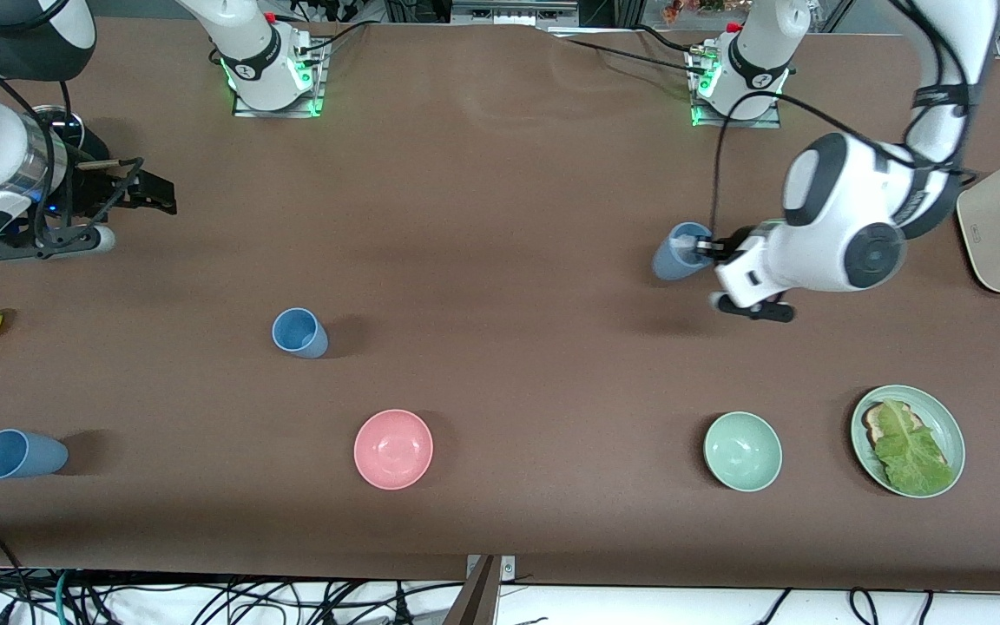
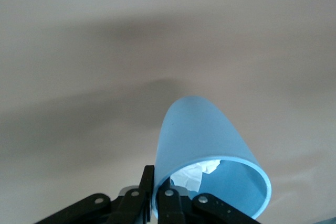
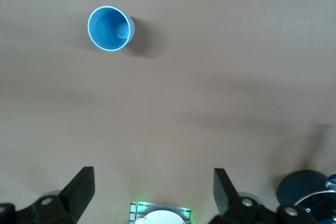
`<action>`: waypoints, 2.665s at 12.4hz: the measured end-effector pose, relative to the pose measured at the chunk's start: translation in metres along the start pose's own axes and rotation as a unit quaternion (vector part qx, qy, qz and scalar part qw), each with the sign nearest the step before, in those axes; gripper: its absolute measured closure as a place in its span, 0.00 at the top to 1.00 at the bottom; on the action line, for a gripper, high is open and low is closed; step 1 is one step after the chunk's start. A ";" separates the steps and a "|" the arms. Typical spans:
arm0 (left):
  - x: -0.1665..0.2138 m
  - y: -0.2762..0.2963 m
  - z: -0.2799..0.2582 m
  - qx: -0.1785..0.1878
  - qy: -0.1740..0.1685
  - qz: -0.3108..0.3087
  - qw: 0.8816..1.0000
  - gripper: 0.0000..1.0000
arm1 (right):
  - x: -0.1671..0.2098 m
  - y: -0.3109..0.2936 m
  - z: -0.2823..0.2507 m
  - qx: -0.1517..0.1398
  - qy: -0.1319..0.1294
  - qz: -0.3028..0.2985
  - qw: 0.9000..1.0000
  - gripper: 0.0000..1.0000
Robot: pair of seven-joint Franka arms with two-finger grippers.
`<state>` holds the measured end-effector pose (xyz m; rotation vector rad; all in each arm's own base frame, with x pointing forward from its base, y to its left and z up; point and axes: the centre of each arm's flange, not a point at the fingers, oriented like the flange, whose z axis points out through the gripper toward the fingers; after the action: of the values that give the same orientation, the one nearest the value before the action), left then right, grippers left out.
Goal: Stack blue cups with both arms
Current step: 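Lift the blue cup with the left gripper and carry it toward the table center, then set the cup down with the left gripper while the right gripper grasps another cup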
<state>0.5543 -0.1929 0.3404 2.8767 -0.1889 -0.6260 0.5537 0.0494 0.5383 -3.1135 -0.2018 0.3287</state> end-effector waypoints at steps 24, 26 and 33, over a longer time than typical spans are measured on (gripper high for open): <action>0.044 0.171 0.015 0.015 0.060 -0.104 0.993 1.00 | 0.030 -0.006 0.033 0.007 -0.007 -0.005 1.000 1.00; 0.025 0.144 -0.055 0.026 0.067 -0.114 0.991 1.00 | 0.057 -0.021 0.059 0.006 0.010 -0.017 1.000 1.00; -0.056 0.026 -0.218 0.077 0.099 -0.065 0.990 1.00 | 0.115 -0.054 0.140 0.003 0.030 -0.042 0.999 1.00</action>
<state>0.5934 -0.1749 0.5626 3.0965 -0.0214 -0.3565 0.6297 0.1169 0.3788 -3.0922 -0.3299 0.2335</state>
